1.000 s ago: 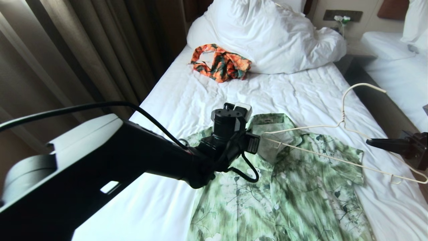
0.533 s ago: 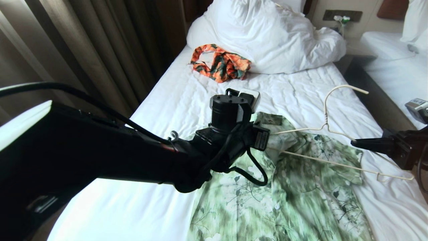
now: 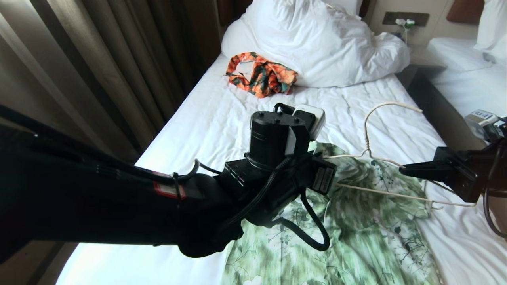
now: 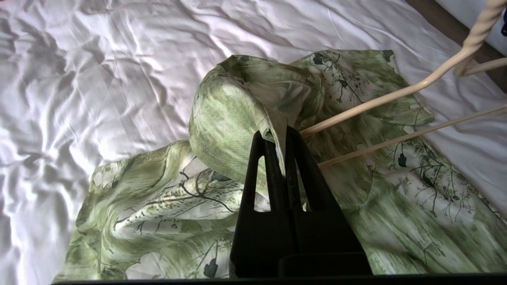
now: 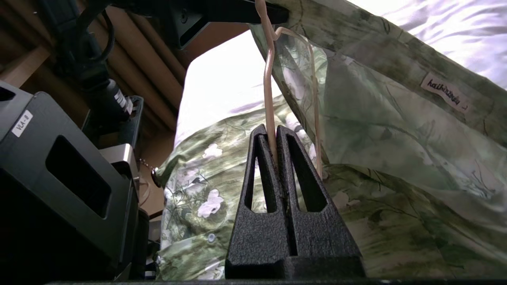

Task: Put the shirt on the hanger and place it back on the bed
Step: Hook one side of the shirt onto the hanger

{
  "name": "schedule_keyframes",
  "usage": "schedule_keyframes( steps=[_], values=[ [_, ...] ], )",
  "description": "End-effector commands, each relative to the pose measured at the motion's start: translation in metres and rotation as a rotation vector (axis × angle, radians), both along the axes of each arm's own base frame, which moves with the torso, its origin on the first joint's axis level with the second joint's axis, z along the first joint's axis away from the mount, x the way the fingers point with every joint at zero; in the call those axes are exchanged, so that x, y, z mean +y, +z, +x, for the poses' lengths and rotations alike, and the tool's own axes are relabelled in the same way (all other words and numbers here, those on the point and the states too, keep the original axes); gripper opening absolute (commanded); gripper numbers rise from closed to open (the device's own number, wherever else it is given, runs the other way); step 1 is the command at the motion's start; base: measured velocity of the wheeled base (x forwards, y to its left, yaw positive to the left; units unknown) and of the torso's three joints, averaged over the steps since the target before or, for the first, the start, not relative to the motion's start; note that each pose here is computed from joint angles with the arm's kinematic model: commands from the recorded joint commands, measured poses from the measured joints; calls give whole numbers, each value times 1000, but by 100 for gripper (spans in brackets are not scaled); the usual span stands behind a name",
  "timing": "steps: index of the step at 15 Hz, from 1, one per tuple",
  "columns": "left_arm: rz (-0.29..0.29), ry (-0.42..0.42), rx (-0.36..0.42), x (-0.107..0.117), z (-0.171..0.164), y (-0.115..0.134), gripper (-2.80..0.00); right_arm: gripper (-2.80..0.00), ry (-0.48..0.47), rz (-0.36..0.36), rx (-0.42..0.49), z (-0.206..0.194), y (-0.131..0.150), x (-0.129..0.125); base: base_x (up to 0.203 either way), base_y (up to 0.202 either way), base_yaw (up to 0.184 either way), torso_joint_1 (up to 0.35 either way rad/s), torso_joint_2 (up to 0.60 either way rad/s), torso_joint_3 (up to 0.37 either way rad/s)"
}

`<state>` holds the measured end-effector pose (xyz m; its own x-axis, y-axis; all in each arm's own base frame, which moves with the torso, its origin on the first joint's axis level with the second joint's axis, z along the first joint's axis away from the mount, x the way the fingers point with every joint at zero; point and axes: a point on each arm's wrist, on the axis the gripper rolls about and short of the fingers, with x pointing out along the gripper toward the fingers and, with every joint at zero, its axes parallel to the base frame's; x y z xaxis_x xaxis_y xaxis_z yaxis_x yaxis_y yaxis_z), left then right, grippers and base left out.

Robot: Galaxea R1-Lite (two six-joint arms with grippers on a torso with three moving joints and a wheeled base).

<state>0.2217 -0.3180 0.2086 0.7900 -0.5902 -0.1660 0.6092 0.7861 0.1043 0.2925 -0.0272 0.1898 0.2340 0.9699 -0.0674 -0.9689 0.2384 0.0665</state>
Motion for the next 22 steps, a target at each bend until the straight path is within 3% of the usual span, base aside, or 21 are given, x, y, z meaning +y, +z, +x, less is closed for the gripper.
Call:
schedule_keyframes(
  steps=[1, 6, 9, 11, 17, 22],
  values=[
    [-31, 2, -20, 8, -14, 20, -280, -280, 33, 2, -24, -2, 6, 8, 0, 0, 0, 0, 0, 0],
    [-18, -73, 34, 9, -63, 38, -280, -280, 90, 7, -26, -2, 6, 24, 0, 0, 0, 0, 0, 0],
    [-12, -94, 43, 2, -68, 39, -280, -280, 119, 41, 16, 2, -6, 24, 0, 0, 0, 0, 0, 0],
    [3, -102, 51, -6, -69, 33, -280, -280, 115, 48, 61, 6, -23, 22, 0, 0, 0, 0, 0, 0],
    [67, -110, 81, -33, -61, 3, -280, -280, 119, 44, 33, 17, -63, 22, 0, 0, 0, 0, 0, 0],
    [120, -115, 111, -51, -56, -26, -280, -280, 137, 40, 7, 27, -79, 27, 0, 0, 0, 0, 0, 0]
  ],
)
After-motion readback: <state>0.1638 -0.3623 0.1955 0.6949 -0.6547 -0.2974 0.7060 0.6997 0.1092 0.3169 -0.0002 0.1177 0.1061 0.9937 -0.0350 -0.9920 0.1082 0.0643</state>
